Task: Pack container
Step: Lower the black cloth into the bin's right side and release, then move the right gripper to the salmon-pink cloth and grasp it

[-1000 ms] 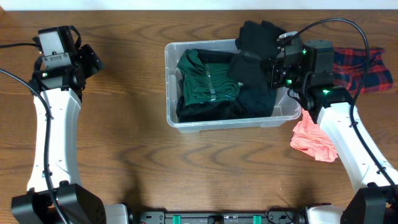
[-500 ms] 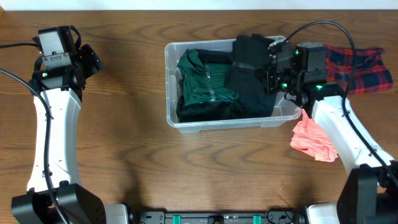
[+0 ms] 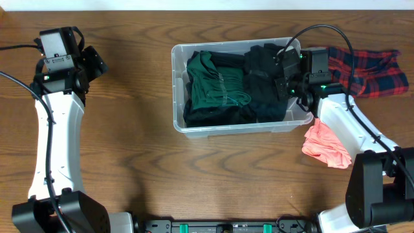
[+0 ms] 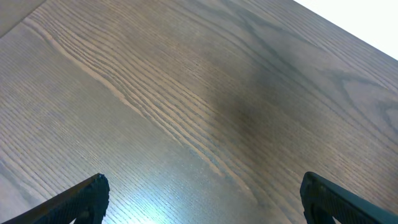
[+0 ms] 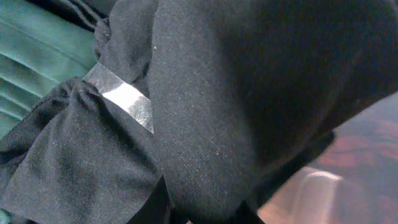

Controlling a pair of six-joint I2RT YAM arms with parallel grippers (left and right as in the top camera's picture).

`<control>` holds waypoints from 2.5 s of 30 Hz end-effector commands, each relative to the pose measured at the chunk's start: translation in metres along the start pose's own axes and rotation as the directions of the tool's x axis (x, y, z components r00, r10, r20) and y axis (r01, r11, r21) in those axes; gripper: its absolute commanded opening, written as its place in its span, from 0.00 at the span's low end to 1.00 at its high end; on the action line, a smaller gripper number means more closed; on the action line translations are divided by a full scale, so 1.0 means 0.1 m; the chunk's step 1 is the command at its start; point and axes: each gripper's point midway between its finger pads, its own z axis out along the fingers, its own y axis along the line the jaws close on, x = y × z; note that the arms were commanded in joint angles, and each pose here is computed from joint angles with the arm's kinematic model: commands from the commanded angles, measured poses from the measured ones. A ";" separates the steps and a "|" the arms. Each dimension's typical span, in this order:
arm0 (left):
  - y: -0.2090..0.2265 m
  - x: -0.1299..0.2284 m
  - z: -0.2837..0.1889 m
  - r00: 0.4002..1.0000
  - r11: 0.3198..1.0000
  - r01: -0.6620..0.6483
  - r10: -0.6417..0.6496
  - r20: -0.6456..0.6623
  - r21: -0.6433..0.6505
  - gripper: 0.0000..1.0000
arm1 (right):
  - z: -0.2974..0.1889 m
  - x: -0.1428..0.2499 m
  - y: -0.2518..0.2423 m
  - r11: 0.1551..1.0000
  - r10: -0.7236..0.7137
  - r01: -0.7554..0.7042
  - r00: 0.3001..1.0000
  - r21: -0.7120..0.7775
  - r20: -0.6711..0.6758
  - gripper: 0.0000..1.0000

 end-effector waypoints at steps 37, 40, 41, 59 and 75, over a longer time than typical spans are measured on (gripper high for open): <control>0.04 -0.03 -0.02 1.000 1.000 0.003 -0.002 0.009 -0.012 0.98 | -0.59 -0.86 0.09 0.985 -0.144 0.114 0.955 0.129 0.259 0.01; 0.03 -0.03 -0.02 1.000 1.000 0.003 -0.003 0.009 -0.011 0.98 | -0.39 -0.78 -0.03 0.980 -0.128 0.090 0.967 0.175 0.222 0.01; 0.03 -0.03 -0.02 1.000 1.000 0.003 -0.003 0.009 -0.011 0.98 | -0.32 -0.74 -0.06 0.978 -0.125 0.086 0.971 0.189 0.204 0.01; 0.04 -0.03 -0.02 1.000 1.000 0.003 -0.003 0.009 -0.012 0.98 | 0.11 -0.46 -0.01 0.983 -0.082 0.066 0.993 0.169 0.090 0.01; 0.04 -0.03 -0.02 1.000 1.000 0.003 -0.003 0.009 -0.012 0.98 | -1.84 -0.12 -0.64 0.795 0.413 -0.465 0.885 0.389 0.215 0.05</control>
